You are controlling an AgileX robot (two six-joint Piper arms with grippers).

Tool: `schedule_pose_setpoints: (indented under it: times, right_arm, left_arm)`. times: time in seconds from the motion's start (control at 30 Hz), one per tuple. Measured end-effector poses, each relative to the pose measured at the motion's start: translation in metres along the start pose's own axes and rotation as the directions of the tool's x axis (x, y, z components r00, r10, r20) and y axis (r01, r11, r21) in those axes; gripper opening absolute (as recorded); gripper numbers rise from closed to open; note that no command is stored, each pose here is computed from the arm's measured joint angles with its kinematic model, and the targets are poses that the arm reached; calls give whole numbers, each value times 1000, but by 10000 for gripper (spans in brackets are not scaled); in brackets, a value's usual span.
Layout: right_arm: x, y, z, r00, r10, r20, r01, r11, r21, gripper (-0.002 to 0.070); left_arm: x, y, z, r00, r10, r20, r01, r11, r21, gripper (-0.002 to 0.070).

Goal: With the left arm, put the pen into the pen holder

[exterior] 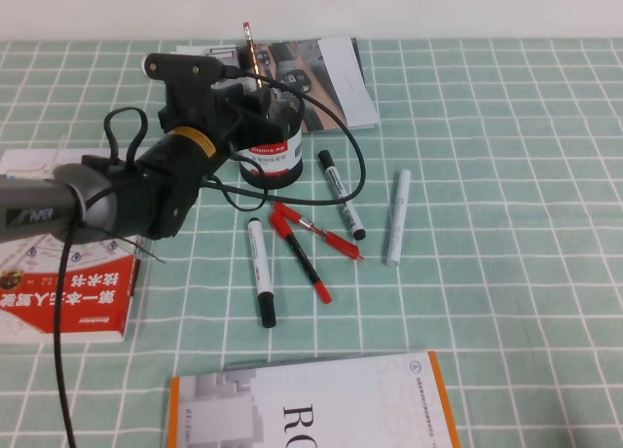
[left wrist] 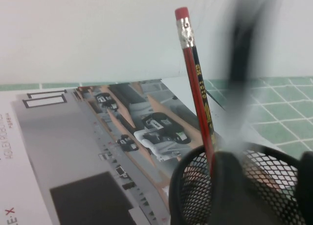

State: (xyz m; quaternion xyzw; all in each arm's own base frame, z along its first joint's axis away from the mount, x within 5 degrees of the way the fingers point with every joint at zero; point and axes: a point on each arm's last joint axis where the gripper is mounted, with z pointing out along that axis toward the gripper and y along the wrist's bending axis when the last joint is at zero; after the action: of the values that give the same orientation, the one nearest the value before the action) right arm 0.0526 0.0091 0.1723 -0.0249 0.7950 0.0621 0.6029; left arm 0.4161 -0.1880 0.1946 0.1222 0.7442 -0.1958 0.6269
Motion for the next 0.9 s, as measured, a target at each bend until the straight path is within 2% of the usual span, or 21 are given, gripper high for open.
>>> schedule_pose_setpoints:
  times: [0.1, 0.23, 0.3, 0.43, 0.5, 0.63, 0.9]
  right_arm:
    - [0, 0, 0, 1000, 0, 0, 0, 1000, 0, -20]
    - [0, 0, 0, 1000, 0, 0, 0, 1000, 0, -20]
    - [0, 0, 0, 1000, 0, 0, 0, 1000, 0, -20]
    - [0, 0, 0, 1000, 0, 0, 0, 1000, 0, -20]
    - [0, 0, 0, 1000, 0, 0, 0, 1000, 0, -20]
    - [0, 0, 0, 1000, 0, 0, 0, 1000, 0, -20]
    - [0, 0, 0, 1000, 0, 0, 0, 1000, 0, -20]
  left_arm:
    - [1, 0, 0, 1000, -2, -9, 2, 1000, -3, 333]
    - [-4, 0, -5, 997, 16, -78, -18, 1000, -18, 351]
    - [-16, -1, -12, 993, 24, -112, -28, 999, -27, 312]
    - [-47, -7, -47, 995, 38, -95, -41, 999, -27, 107]
    - [-58, -10, -70, 998, 44, -54, -45, 999, -19, 49]
    - [-66, -15, -125, 999, 46, 6, -46, 999, -8, 9]
    - [-51, -17, -227, 999, 33, -42, -34, 999, -25, 0]
